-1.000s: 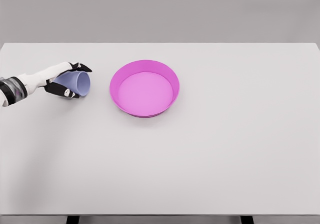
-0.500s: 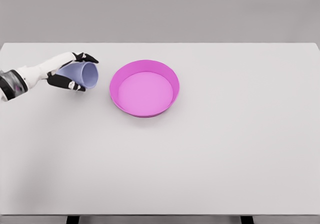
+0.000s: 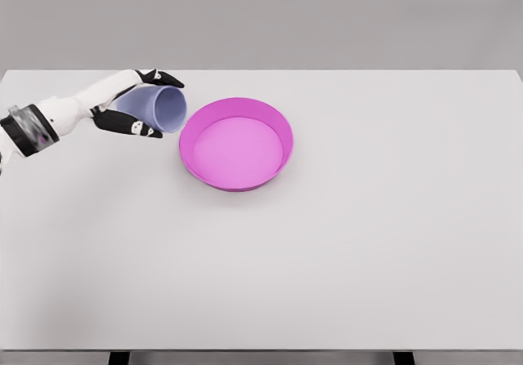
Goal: Flip the cup with left arm and place it on the plate
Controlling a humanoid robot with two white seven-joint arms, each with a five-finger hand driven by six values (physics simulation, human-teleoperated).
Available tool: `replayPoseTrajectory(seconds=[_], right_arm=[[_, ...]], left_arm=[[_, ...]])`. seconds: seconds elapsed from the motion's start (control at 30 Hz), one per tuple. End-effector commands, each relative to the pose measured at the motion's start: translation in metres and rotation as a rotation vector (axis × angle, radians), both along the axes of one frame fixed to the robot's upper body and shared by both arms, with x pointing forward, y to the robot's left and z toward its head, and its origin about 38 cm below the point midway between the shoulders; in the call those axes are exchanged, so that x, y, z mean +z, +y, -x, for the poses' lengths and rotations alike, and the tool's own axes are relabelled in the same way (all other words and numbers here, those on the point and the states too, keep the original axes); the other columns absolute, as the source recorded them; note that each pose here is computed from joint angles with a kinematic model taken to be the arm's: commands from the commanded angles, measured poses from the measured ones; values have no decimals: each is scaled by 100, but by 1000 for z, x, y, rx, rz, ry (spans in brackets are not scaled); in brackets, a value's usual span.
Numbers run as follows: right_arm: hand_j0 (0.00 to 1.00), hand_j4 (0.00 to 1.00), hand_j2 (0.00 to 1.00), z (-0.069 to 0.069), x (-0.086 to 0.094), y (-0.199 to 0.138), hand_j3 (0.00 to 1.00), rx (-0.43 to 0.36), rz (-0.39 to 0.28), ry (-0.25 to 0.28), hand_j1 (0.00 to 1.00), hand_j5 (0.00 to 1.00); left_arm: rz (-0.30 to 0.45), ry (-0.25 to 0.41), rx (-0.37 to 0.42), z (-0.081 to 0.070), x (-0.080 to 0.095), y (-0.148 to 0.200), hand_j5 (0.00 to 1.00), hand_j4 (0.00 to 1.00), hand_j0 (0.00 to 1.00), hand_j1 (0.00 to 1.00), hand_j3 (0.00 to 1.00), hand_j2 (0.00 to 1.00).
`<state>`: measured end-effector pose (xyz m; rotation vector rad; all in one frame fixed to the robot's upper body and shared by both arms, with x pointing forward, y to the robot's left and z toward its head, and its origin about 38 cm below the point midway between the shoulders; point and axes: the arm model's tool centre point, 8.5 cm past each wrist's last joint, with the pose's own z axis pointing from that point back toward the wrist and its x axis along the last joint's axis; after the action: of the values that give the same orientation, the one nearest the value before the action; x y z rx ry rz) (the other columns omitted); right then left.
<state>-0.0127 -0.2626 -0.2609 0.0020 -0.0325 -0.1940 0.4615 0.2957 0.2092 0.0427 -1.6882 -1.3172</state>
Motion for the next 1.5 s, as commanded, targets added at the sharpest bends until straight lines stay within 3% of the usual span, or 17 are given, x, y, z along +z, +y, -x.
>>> replayPoseTrajectory(seconds=[0.0,0.27,0.57,0.87,1.2,1.47], right_arm=[[100,100,100,1,0,0,100,0,0,3,100,100],[100,100,100,0,0,0,100,0,-1,-1,100,100],[100,100,100,0,0,0,100,0,0,0,100,100],[100,100,100,0,0,0,100,0,0,1,100,100],[100,100,100,0,0,0,100,0,0,1,100,100],[100,100,100,1,0,0,100,0,-1,1,100,100]], left_arm=[[36,1,-26,0,-2,-15,74,74,74,74,74,74],[75,-1,-75,1,-3,-41,74,74,74,74,74,74],[211,66,-121,2,-20,-89,74,74,74,74,74,74],[278,171,-64,-8,-42,-96,74,74,74,74,74,74],[297,203,-41,-12,-54,-100,74,74,74,74,74,74],[387,263,-37,-12,-66,-112,74,74,74,74,74,74]])
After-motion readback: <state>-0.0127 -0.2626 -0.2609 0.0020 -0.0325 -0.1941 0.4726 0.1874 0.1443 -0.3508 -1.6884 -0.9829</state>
